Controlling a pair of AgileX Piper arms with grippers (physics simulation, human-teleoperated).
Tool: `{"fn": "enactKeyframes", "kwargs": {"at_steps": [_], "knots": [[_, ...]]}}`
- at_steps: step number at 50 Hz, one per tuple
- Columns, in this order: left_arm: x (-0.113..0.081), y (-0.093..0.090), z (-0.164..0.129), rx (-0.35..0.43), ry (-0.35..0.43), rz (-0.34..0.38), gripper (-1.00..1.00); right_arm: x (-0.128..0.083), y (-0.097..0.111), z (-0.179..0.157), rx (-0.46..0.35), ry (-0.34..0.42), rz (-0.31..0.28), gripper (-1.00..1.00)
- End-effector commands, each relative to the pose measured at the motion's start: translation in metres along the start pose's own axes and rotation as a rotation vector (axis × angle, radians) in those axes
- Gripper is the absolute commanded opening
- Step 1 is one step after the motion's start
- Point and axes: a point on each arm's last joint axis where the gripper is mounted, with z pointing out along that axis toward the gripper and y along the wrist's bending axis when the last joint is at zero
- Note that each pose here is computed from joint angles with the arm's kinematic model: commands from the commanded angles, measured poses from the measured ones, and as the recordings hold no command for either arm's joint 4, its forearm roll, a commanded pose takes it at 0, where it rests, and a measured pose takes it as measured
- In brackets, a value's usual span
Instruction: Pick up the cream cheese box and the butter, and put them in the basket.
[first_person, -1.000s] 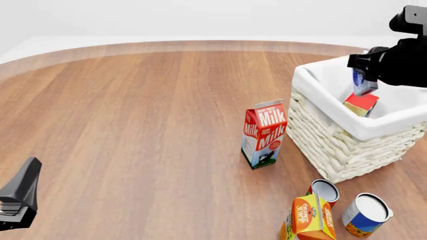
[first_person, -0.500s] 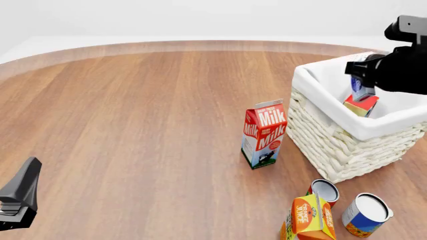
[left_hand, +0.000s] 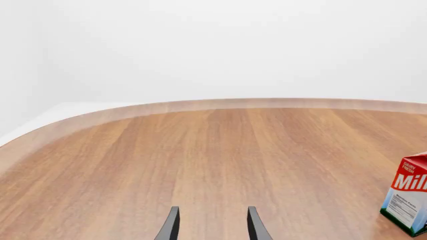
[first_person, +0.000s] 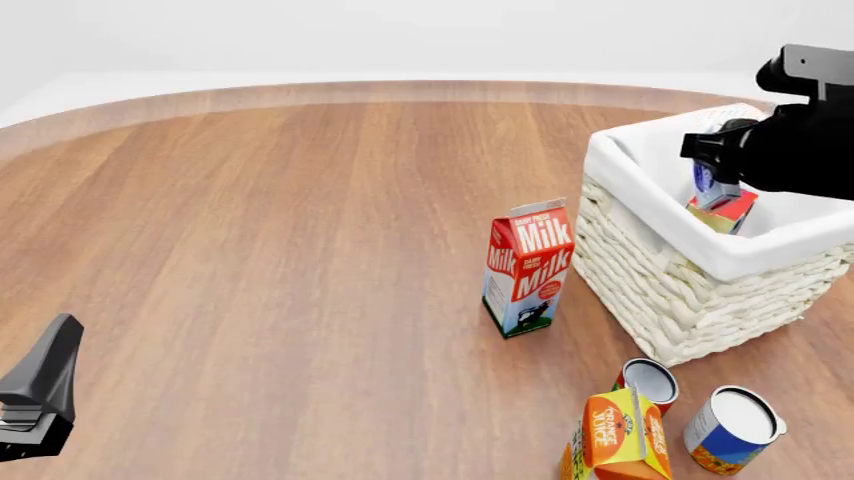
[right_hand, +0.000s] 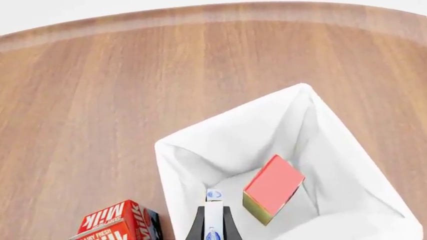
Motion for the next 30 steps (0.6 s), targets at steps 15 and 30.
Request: {"fn": "enactKeyframes", "kwargs": {"at_steps": [15, 30], "knots": [[0.0, 0.0, 0.0, 0.0, 0.0, 0.0, 1.0, 0.0, -0.003, 0.004, 0.011, -0.004, 0.014, 1.0], [0.0, 0.0, 0.0, 0.0, 0.0, 0.0, 1.0, -0.006, 0.001, -0.009, -0.003, -0.018, 0.006, 1.0]]}}
